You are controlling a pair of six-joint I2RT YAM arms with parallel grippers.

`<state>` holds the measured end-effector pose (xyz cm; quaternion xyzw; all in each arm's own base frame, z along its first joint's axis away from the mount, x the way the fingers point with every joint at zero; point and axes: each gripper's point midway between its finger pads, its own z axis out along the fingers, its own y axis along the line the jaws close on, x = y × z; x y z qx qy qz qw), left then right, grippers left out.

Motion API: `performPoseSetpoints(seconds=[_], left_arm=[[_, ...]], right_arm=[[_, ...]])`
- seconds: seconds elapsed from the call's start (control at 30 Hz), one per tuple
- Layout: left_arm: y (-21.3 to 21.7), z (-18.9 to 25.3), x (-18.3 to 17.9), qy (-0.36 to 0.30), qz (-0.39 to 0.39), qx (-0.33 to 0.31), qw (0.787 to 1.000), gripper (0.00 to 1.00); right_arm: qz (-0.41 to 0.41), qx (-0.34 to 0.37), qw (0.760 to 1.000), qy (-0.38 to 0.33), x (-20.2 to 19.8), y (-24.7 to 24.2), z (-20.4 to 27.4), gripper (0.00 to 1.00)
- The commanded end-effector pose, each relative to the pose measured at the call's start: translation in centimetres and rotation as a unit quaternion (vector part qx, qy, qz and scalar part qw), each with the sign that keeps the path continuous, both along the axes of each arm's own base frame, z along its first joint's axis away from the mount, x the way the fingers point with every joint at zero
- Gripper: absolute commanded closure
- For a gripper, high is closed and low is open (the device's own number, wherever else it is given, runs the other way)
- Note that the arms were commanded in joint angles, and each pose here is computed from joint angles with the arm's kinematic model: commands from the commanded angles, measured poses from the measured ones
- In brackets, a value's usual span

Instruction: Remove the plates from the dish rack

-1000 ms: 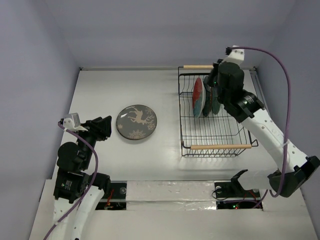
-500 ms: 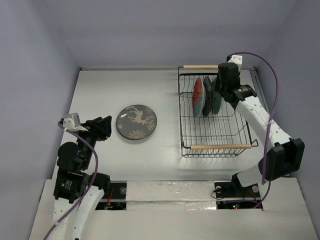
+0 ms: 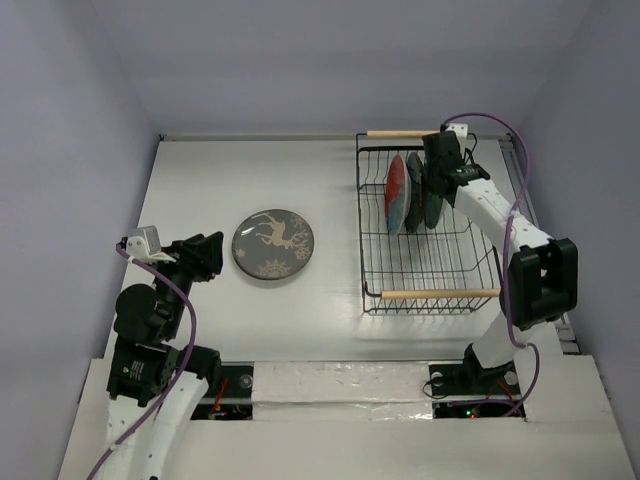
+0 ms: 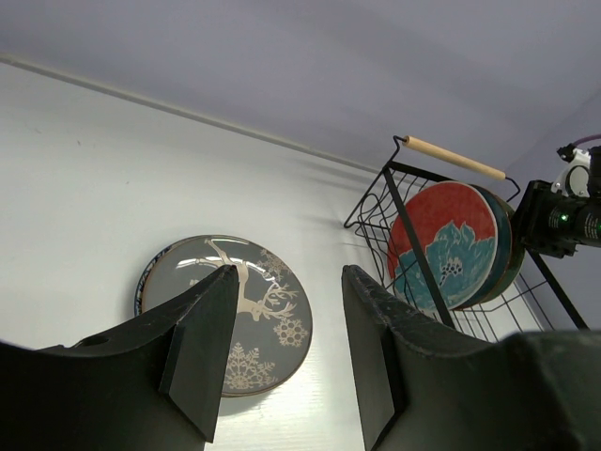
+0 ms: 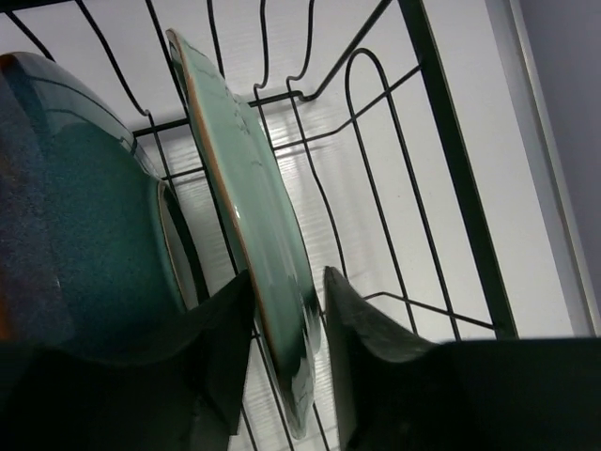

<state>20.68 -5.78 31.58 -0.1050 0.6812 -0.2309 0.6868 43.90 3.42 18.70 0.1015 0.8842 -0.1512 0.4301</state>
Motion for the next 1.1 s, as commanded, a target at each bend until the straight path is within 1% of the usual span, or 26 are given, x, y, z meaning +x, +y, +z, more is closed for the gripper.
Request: performPoseSetpoints(seconds=[0.0, 0.07, 0.1, 0.2, 0.47, 0.5, 0.6, 0.63, 0.73, 0.77, 0.83, 0.87, 0.97, 1.0, 1.07], left_arm=[[-0.3, 1.1, 0.2, -0.023, -0.008, -0.005, 1.0, 0.55], [-0.3, 1.0, 0.2, -0.022, -0.008, -0.005, 1.0, 0.55], [-0.3, 1.0, 0.2, -0.022, -0.008, -0.004, 1.0, 0.55], [-0.3, 1.1, 0.2, -0.023, -0.008, -0.004, 1.0, 0.55], [-0.4, 1.0, 0.2, -0.022, -0.009, -0.005, 1.0, 0.55], [-0.4, 1.1, 0.2, -0.022, -0.009, -0.005, 1.0, 0.55], [-0.4, 0.9, 0.3, -0.02, -0.009, -0.005, 1.0, 0.55], [-0.5, 0.9, 0.2, -0.019, -0.01, -0.005, 1.0, 0.55], [-0.4, 0.9, 0.3, -0.02, -0.009, -0.004, 1.0, 0.55], [-0.5, 0.9, 0.2, -0.02, -0.01, -0.005, 1.0, 0.55], [-0.5, 0.9, 0.3, -0.02, -0.01, -0.005, 1.0, 0.55], [-0.5, 0.9, 0.3, -0.019, -0.012, -0.004, 1.0, 0.55], [-0.6, 0.8, 0.4, -0.017, -0.012, -0.004, 1.0, 0.55], [-0.6, 0.8, 0.4, -0.018, -0.012, -0.004, 1.0, 0.55], [-0.6, 0.8, 0.4, -0.017, -0.013, -0.003, 1.0, 0.55]], right_arm=[[-0.014, -0.008, 1.0, -0.027, 1.3, -0.5, 1.6, 0.62], [-0.014, -0.009, 0.999, -0.029, 1.2, -0.6, 1.7, 0.66], [-0.016, -0.011, 0.999, -0.032, 1.1, -0.7, 2.0, 0.74], [-0.019, -0.014, 0.999, -0.047, 0.7, -1.1, 3.5, 0.83], [-0.026, -0.024, 0.994, -0.099, -1.0, -2.3, 9.6, 1.0], [-0.029, -0.022, 0.993, -0.115, -1.4, -2.5, 11.2, 1.0], [-0.03, -0.024, 0.99, -0.134, -2.4, -3.0, 13.5, 1.0], [-0.035, -0.023, 0.988, -0.151, -3.1, -3.3, 15.2, 1.0], [-0.042, -0.021, 0.984, -0.17, -4.6, -3.9, 17.4, 1.0], [-0.044, -0.014, 0.98, -0.192, -5.6, -4.2, 19.3, 1.0], [-0.042, -0.004, 0.976, -0.214, -6.7, -4.1, 21.0, 1.0], [-0.039, 0.005, 0.971, -0.238, -7.9, -4.1, 22.7, 1.0], [-0.045, 0.018, 0.959, -0.279, -9.8, -4.3, 25.6, 1.0], [-0.032, 0.036, 0.949, -0.31, -10.9, -3.7, 27.5, 1.0], [0.016, 0.079, 0.938, -0.338, -11.5, -1.6, 29.1, 1.0]])
